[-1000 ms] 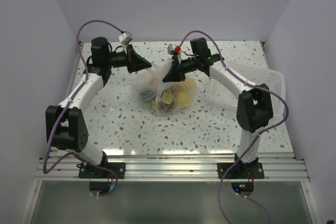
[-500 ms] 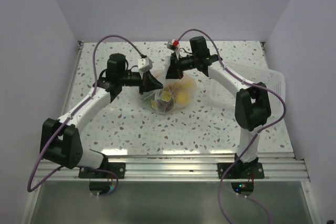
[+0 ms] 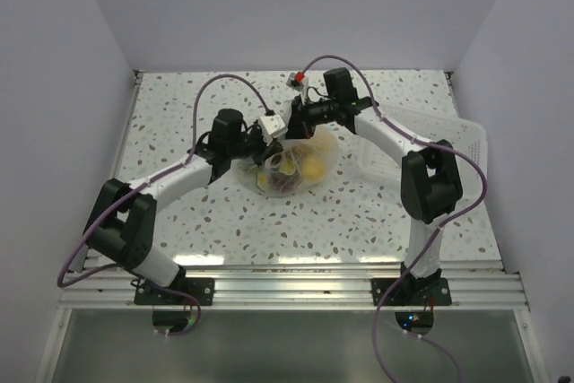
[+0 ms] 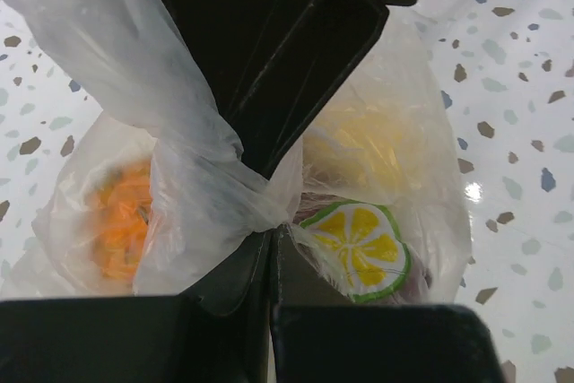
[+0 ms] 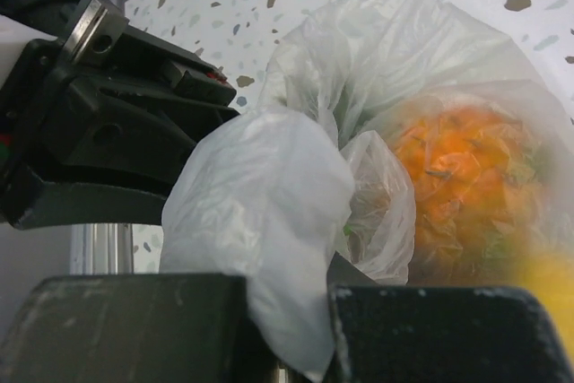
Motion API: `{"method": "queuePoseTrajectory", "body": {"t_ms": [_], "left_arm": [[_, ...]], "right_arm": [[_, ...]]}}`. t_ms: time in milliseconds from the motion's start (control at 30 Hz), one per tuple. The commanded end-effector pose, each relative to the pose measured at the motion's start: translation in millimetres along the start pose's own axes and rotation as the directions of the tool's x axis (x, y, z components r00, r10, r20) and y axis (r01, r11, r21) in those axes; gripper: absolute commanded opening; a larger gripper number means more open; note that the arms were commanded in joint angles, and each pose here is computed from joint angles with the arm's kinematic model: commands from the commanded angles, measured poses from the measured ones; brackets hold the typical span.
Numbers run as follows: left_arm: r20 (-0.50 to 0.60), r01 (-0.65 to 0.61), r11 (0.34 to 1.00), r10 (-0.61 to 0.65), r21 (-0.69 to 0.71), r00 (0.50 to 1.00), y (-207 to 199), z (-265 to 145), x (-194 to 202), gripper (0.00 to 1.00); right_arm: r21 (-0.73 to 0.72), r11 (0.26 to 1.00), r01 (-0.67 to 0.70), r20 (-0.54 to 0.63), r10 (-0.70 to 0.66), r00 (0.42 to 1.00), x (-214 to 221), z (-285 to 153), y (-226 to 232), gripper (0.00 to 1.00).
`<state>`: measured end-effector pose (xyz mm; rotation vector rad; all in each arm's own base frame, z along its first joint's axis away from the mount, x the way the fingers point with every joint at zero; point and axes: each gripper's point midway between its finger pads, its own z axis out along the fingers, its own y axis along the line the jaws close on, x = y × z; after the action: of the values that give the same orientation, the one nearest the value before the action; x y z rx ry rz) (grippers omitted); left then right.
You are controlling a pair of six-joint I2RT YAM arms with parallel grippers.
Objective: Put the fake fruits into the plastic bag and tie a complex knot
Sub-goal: Tie the plastic bag at the center of the board.
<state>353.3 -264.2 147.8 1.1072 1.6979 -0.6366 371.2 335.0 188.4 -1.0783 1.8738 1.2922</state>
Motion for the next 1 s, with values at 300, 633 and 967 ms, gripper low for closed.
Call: {"method": "queuePoseTrajectory", "body": {"t_ms": [300, 633, 967], "left_arm": [[0.035, 0.010, 0.896, 0.006, -0.444, 0.999, 82.4, -20.9, -7.9, 0.00], [0.199, 0.120, 0.976, -0.083, -0.182, 0.976, 43.4, -65.7, -61.6, 0.00], [0.179, 0.175, 0.948, -0.130, -0.265, 0.975, 55.5, -82.9, -74.5, 0.00]], "right_arm": [[-0.052, 0.998, 0.042, 0.032, -0.040, 0.999, -22.1, -13.4, 18.6, 0.00], [-0.015, 0.995, 0.103, 0.102, -0.101, 0.990, -49.3, -29.0, 16.5, 0.14], [0.008, 0.992, 0.124, 0.159, -0.124, 0.980, -67.7, -48.2, 30.1, 0.71]]}}
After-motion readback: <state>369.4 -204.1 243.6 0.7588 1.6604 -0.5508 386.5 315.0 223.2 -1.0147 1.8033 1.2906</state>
